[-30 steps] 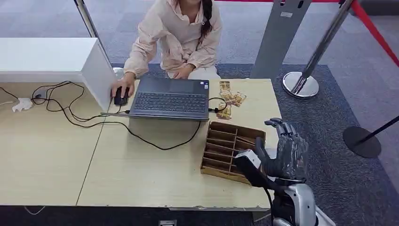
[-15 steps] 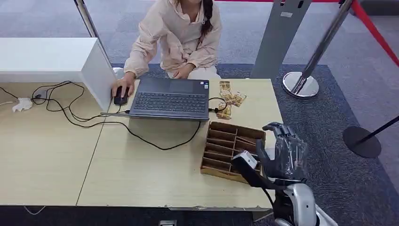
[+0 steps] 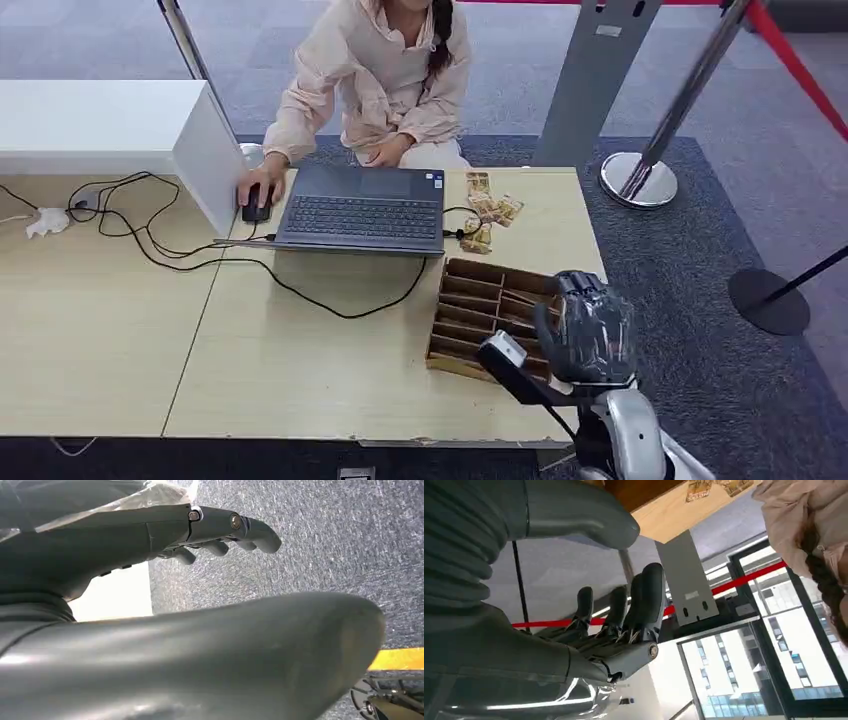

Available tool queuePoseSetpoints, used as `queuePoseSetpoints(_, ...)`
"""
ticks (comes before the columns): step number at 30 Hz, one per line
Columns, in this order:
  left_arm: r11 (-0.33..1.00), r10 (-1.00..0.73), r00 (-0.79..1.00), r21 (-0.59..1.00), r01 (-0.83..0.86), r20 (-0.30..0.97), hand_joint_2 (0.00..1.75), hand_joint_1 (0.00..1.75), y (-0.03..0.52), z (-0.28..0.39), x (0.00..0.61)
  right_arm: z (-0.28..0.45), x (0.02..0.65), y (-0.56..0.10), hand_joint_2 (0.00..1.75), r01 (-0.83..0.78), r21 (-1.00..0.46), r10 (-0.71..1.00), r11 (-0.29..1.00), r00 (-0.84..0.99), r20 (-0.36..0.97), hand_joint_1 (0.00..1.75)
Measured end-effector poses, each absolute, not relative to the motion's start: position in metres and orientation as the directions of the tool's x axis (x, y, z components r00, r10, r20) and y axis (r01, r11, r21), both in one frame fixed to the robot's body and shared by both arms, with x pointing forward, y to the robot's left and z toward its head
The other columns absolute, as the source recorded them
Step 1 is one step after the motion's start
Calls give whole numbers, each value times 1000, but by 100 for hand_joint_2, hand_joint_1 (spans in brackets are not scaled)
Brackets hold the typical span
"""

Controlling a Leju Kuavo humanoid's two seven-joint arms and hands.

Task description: Pass the card to the sensor for recognition and then transmit it.

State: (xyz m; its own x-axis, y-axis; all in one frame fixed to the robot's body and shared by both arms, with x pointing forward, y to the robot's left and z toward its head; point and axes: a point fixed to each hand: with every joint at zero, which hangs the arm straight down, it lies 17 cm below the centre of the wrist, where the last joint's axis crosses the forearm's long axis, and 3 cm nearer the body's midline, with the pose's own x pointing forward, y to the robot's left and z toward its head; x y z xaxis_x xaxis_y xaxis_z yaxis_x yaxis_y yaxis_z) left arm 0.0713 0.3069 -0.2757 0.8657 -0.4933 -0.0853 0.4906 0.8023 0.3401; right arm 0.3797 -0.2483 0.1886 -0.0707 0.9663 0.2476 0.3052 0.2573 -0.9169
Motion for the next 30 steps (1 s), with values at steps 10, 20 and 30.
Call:
queuePoseSetpoints(10,797,-504,860,342,498,-78,0,0,308,-276,74,185,382,-212,175,273,-925,960,264,-164,226,103)
queuePoseSetpoints(20,792,-512,855,343,506,-79,0,0,309,-276,75,181,380,-178,175,240,-925,942,294,-234,239,101)
queuePoseSetpoints(30,790,-512,855,345,506,-80,0,0,311,-275,75,166,381,-171,175,197,-930,937,311,-227,265,68)
